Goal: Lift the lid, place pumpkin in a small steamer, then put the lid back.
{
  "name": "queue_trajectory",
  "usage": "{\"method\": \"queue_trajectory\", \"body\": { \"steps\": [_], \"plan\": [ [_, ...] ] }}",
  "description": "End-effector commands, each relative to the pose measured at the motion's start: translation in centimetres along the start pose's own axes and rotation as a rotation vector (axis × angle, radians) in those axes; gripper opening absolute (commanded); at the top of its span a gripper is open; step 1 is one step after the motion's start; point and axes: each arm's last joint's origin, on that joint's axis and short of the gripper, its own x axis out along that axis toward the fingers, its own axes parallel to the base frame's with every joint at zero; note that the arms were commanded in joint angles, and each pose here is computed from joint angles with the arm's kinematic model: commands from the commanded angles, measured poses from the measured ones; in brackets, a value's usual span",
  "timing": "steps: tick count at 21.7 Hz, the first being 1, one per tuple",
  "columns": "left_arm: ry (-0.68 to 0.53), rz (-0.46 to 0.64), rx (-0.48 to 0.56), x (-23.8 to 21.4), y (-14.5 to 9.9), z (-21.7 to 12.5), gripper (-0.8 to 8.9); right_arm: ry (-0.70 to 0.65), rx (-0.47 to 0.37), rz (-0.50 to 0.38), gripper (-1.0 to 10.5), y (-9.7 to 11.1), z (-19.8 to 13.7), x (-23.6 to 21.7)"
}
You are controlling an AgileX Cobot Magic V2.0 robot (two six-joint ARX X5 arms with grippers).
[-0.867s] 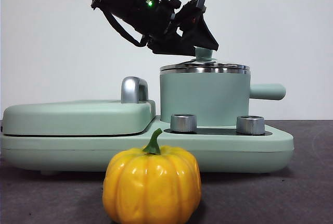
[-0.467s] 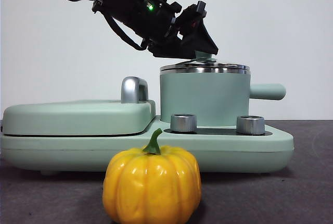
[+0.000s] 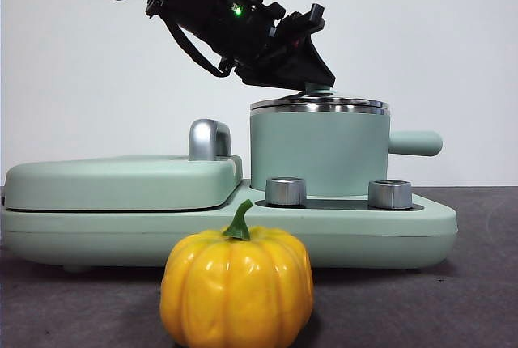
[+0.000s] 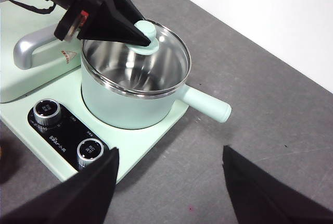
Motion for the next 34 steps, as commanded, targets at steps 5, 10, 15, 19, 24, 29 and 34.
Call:
{"method": "queue_trajectory", "body": {
  "steps": [5, 10, 15, 19, 24, 29, 34],
  "plan": [
    [-0.077, 0.04, 0.093, -0.8, 0.0, 2.0, 0.08, -0.015, 0.01, -0.001, 3.1, -0.1, 0.4, -0.1],
    [-0.127, 0.077, 0.105, -2.2, -0.1, 3.7, 0.08, -0.016, 0.01, -0.001, 3.1, -0.1, 0.4, -0.1],
    [-0.146, 0.078, 0.077, -3.9, -0.4, 5.0, 0.08, -0.015, 0.01, -0.001, 3.1, -0.1, 0.4, -0.1],
    [-0.104, 0.069, -0.008, -6.1, -0.9, 6.0, 0.08, -0.015, 0.01, -0.001, 3.1, -0.1, 0.4, -0.1],
    [-0.032, 0.196, -0.129, -9.8, -1.3, 7.0, 0.1, -0.006, 0.01, 0.008, 3.2, 0.0, 0.3, -0.1],
    [-0.016, 0.305, -0.154, -13.4, -1.9, 8.1, 0.1, 0.008, -0.016, 0.109, 3.2, 0.4, 0.2, 0.3],
    [0.032, 0.373, -0.161, -16.5, -2.4, 8.3, 0.1, 0.036, -0.036, 0.233, 3.4, 1.1, 0.3, 1.5]
  ]
}}
